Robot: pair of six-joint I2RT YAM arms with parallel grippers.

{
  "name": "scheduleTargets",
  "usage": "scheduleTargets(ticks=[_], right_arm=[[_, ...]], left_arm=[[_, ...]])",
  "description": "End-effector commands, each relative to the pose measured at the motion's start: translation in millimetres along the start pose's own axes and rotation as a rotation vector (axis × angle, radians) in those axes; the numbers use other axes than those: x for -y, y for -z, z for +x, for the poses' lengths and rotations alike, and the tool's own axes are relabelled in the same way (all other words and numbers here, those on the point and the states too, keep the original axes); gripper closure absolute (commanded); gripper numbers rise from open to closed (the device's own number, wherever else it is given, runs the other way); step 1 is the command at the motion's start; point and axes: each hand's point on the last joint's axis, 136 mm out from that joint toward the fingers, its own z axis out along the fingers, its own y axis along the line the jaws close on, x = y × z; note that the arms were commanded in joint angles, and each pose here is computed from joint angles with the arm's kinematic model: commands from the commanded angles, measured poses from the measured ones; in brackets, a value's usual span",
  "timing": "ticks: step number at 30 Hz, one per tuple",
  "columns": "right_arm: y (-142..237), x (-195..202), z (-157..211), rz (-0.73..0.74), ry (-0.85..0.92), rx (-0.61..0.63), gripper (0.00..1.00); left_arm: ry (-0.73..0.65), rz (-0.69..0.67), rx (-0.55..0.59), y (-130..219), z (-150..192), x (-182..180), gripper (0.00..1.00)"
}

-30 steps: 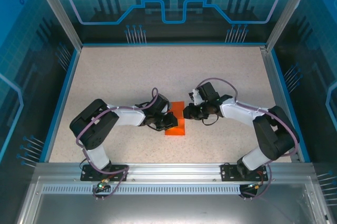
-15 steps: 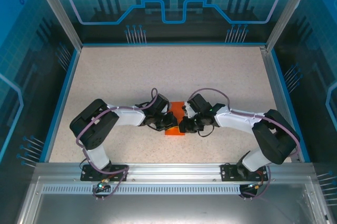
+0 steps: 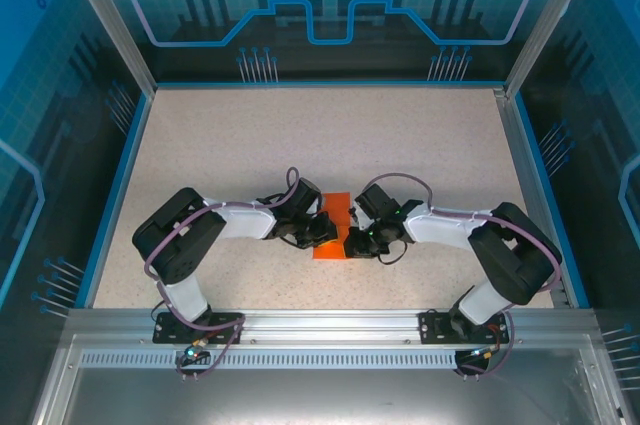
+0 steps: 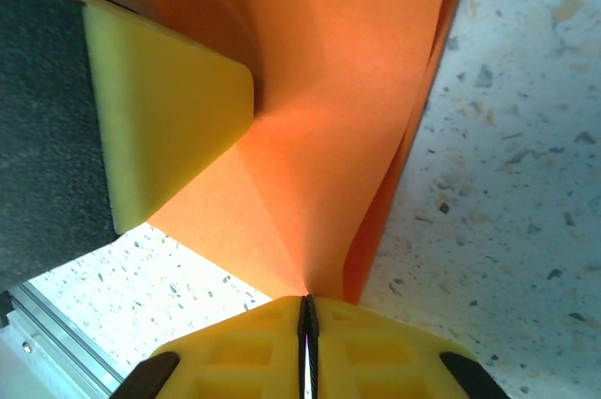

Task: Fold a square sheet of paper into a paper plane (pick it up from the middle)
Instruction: Fold the triangle a second time at the center of the table.

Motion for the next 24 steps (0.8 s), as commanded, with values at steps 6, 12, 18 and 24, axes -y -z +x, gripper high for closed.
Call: scheduleTargets(ticks=[6,12,18,24], right_arm=[[-8,16,12,0.063,-0.030,-0.038,0.89],[-5,16,13,0.066,-0.030,-0.037,0.89],[12,-10,2,-0.016,0.023,0.026,0.88],[5,-12,0,-0.030,0.022,0.020,0.88]], left_arm=[[0.071,-0.099,-0.009,-7,5,-29,0.87],[0.074,-0.104,-0.013,-7,6,-30,0.87],[0.078,-0.105,-0.014,-7,6,-30,0.87],[0.080,-0.105,-0.013,-8,6,-30,0.87]])
